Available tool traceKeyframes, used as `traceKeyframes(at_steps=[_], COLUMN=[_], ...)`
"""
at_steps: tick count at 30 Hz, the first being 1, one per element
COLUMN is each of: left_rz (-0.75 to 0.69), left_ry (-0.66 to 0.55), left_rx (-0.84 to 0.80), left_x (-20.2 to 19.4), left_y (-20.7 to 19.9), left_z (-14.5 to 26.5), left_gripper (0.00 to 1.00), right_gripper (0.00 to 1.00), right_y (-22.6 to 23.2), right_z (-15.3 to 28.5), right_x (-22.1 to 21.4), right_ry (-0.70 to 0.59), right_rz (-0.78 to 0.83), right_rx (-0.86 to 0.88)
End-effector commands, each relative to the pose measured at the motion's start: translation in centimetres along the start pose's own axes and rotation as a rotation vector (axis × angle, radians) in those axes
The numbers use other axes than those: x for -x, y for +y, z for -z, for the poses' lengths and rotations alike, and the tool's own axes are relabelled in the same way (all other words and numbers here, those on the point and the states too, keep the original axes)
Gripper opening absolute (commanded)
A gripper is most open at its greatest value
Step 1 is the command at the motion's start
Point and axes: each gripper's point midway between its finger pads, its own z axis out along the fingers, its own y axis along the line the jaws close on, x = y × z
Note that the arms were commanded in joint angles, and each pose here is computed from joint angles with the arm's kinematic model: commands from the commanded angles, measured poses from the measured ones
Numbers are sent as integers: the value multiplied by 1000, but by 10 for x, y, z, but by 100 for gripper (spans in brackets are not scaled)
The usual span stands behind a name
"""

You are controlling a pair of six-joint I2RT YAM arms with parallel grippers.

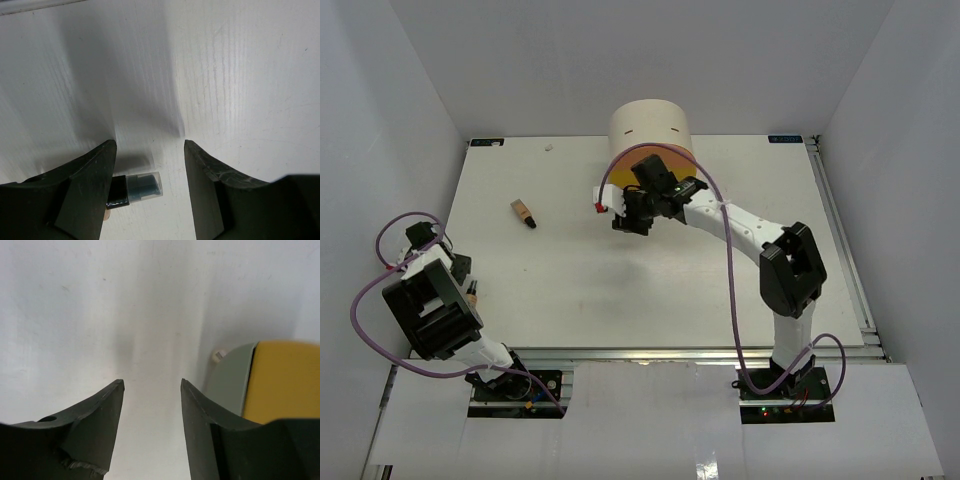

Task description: Organize the makeup

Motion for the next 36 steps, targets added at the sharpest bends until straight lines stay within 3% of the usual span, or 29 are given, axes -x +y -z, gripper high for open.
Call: traceKeyframes(at_steps=[1, 3, 7, 11, 17, 24, 36], left_rz=[-12, -11, -14, -12, -13, -11, -17], left_ry=[75, 74, 71, 69, 57, 40, 24], left_rx=[-7, -10, -16, -32, -45, -53, -55], left_x=[-23, -23, -22, -21, -18, -15, -15], left_y=[4, 4, 2, -1, -3, -4, -5], left_z=[-1, -1, 1, 3, 5, 8, 10], left_gripper=[68, 68, 68, 68, 68, 68, 68], right_gripper=[60, 66, 76, 79, 78, 71, 70], right_y=[-2, -20, -23, -47, -76, -93, -97], right_z=[21, 31, 39, 44, 50, 41, 14], right_x=[-15, -19, -25, -27, -35, -53, -79], right_ry=[-109, -150, -222, -310, -419, -458, -431], right_rz=[-696, -795, -1004, -1009, -980, -948, -1025], right_rx=[-175, -312, -362, -491, -663, -789, -833])
